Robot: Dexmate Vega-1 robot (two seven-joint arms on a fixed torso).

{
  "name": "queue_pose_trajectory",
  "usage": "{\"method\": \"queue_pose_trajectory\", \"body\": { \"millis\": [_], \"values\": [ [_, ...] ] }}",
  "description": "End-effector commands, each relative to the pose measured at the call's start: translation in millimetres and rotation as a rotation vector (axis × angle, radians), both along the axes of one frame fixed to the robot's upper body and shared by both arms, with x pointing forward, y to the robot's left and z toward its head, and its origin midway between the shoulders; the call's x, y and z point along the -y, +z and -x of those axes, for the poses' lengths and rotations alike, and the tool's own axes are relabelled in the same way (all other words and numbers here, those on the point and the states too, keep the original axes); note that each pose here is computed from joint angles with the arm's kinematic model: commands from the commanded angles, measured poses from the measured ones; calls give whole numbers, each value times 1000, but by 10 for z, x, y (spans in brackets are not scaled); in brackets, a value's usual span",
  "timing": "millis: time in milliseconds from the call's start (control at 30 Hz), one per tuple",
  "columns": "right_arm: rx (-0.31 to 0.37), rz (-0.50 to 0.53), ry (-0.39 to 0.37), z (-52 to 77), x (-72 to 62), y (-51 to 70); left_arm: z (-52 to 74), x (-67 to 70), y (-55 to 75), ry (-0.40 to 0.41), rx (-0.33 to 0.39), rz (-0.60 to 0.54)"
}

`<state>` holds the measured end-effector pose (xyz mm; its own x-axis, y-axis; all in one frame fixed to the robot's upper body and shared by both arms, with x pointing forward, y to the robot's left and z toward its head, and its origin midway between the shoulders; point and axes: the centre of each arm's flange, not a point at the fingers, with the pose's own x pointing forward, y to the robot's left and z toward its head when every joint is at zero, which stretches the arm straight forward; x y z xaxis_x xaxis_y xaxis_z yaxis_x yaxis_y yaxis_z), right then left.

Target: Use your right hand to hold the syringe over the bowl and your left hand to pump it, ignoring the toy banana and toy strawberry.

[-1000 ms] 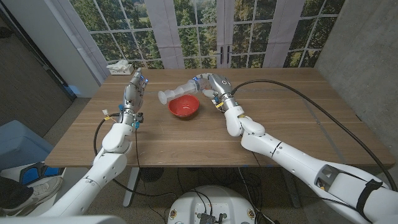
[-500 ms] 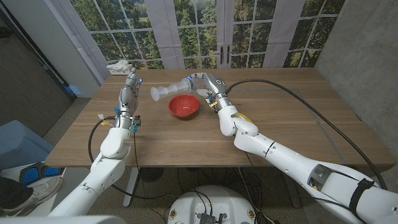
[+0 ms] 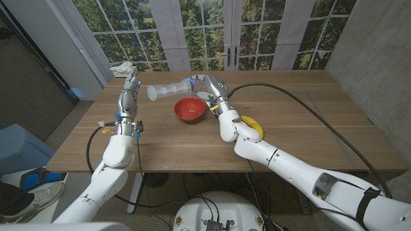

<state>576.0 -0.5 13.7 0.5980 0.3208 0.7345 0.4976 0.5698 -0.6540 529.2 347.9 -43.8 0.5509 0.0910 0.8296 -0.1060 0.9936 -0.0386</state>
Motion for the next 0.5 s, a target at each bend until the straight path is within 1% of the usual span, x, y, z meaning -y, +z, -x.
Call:
{"method": "queue_pose_trajectory", "body": {
  "millis": [33,100,167,267,333,400,433,500],
  "values": [
    [-47,-19,58,156,-123,-50,152,-36,-29,90,30,46],
    [-18,3,47,173,-142,-68,162,-35,-27,91,29,53],
    [-58,1,63,178,-147,-65,176,-34,-20,93,34,51],
    [-56,-3,74,219,-148,-81,204,-24,4,93,46,48],
    [-78,13,83,250,-150,-74,232,-11,24,102,65,51],
    [-70,22,89,278,-152,-84,267,3,52,103,76,34],
    [-77,18,92,289,-155,-85,288,16,56,117,83,37],
    [-79,13,106,298,-162,-87,322,34,75,117,84,14]
  ]
}}
